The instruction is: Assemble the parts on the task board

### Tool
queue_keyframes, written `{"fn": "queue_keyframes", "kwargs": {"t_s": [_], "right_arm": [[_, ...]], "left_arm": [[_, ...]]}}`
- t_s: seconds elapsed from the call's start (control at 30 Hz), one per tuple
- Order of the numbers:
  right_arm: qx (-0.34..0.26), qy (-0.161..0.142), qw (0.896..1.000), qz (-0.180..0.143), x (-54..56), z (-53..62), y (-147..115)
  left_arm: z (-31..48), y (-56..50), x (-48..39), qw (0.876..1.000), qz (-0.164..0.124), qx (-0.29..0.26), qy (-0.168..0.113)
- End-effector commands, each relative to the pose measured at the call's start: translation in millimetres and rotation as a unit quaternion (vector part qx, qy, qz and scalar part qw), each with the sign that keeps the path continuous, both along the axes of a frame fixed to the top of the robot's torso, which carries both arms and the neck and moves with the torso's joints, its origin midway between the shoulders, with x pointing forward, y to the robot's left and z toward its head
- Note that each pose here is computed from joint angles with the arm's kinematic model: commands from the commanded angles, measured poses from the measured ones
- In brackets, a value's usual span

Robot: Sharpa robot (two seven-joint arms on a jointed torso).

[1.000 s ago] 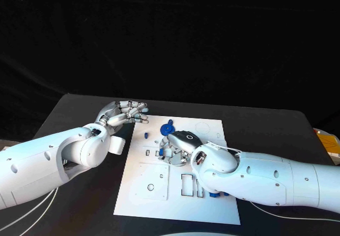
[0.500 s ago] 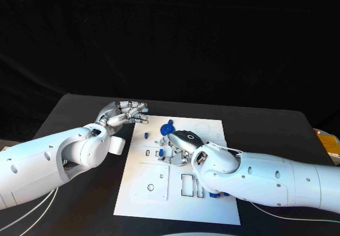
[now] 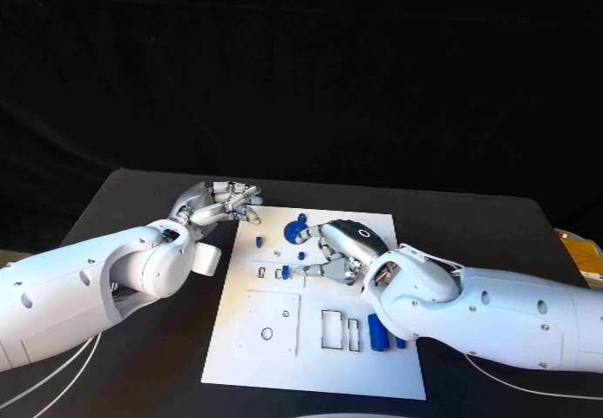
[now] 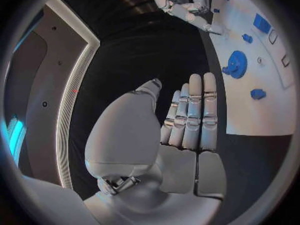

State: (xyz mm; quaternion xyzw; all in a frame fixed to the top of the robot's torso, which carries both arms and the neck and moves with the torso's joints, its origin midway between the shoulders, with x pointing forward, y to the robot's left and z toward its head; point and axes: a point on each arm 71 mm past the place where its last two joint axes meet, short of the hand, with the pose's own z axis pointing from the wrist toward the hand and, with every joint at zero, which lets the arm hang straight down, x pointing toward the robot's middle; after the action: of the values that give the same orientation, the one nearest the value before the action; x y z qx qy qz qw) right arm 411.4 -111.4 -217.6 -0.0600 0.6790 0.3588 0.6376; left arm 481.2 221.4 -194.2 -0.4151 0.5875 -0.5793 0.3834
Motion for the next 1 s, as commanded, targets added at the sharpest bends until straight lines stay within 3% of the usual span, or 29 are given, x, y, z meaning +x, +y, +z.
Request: {"fn": "queue_keyframes", "kwargs": {"t_s": [0.03,0.17,0.3,0.43,0.5,0.73,0.83,1.0], "right_arm": [[0.061,0.023,0.997,0.04,-3.1,12.1,-7.5],[0.102,0.09,0.99,0.03,2.0,21.6,-28.1],[0.138,0.135,0.981,0.004,12.5,32.7,-52.9],[0.156,0.147,0.976,-0.022,21.3,39.4,-73.2],[0.164,0.152,0.974,-0.039,26.4,41.6,-84.4],[0.167,0.161,0.97,-0.073,37.1,42.1,-105.2],[0.162,0.164,0.969,-0.082,40.7,40.8,-109.8],[0.156,0.166,0.969,-0.095,44.6,39.3,-116.2]], "left_arm": [[-1.0,-5.5,-3.0,0.998,-0.03,0.051,-0.003],[-4.0,-7.5,-6.8,0.992,-0.057,0.116,0.004],[-8.2,-10.6,-9.3,0.971,-0.096,0.216,0.034],[-8.2,-15.4,-8.1,0.939,-0.132,0.31,0.063],[-6.9,-19.9,-6.8,0.915,-0.151,0.367,0.069],[-3.4,-35.1,-1.7,0.85,-0.176,0.489,0.081],[-2.1,-42.0,0.7,0.832,-0.183,0.517,0.085],[2.1,-56.6,6.3,0.814,-0.193,0.542,0.081]]}}
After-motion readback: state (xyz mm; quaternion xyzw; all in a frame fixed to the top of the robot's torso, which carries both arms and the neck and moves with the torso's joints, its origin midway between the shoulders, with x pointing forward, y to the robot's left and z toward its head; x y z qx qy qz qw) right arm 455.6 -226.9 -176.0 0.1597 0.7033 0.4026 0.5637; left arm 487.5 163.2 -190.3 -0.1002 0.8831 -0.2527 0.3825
